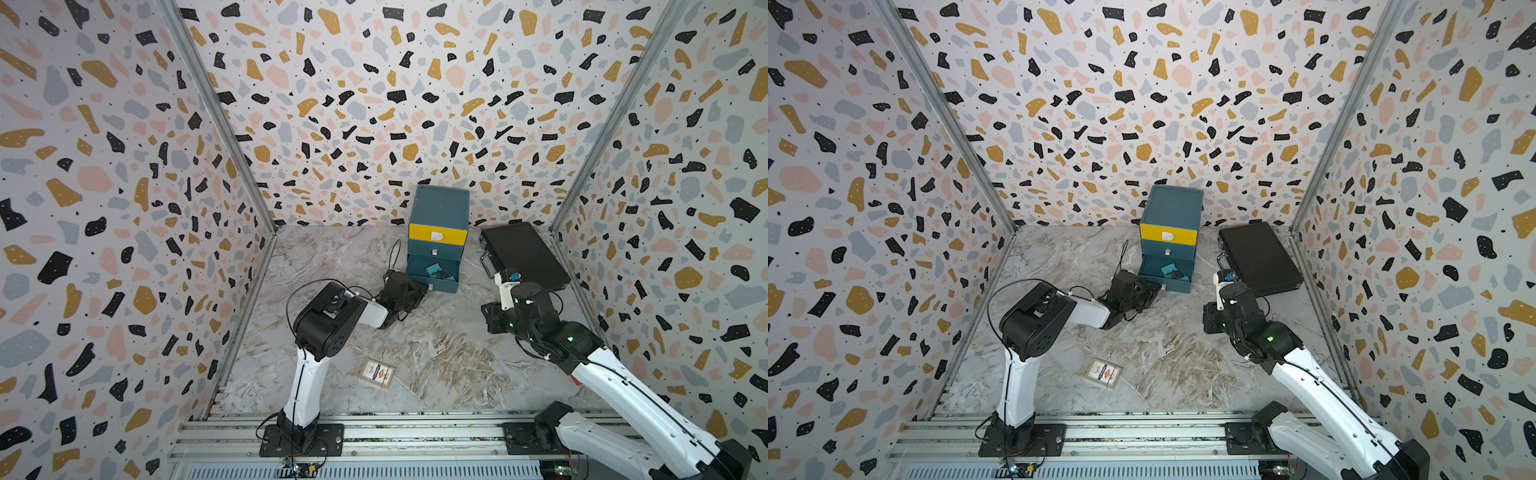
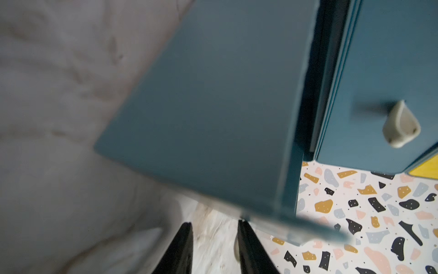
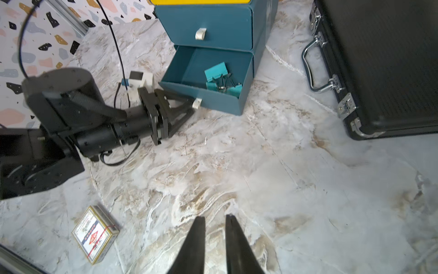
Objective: Put the binder clips in the drawer according to color
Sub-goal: Close the drawer in the storage box.
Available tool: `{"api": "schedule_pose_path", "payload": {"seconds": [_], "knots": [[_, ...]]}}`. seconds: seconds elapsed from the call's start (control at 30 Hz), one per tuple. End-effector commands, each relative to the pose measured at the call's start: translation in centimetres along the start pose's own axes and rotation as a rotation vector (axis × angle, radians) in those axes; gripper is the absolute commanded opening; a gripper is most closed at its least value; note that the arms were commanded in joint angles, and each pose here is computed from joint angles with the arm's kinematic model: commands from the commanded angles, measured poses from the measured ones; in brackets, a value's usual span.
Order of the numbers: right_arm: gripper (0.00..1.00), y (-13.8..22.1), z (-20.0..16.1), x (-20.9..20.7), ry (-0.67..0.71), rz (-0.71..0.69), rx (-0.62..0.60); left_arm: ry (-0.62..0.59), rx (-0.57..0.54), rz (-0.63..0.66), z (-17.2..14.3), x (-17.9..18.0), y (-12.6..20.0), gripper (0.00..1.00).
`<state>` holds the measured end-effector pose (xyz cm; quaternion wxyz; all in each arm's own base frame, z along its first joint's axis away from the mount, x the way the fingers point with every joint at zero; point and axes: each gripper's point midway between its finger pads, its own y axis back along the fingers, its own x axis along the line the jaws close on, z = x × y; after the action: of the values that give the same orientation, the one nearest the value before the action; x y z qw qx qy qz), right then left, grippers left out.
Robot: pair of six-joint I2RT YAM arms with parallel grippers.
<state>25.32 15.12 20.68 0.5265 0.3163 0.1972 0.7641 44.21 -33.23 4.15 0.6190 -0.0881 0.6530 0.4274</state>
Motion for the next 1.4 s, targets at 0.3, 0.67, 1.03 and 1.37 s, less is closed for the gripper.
{"api": "schedule_pose_path", "payload": {"seconds": [0.3, 0.67, 1.03, 1.37], "knots": [[0.19, 0.6, -3.6, -0.6, -0.058, 0.02, 0.086, 0.052, -0.079, -0.094, 4.2, -2.3, -3.4, 0.4], [0.19, 0.7, -4.5, -1.1, -0.048, 0.001, 0.119, 0.057, -0.08, -0.093, 6.7, -2.9, -5.4, 0.49], [0.37, 0.9, -3.8, -3.6, -0.029, -0.143, 0.072, 0.065, -0.105, -0.106, 6.9, -3.3, -2.4, 0.6], [1.0, 2.4, 2.1, -5.5, 0.051, -0.312, -0.083, -0.091, -0.17, -0.285, 7.3, -7.1, 12.3, 1.0]]}}
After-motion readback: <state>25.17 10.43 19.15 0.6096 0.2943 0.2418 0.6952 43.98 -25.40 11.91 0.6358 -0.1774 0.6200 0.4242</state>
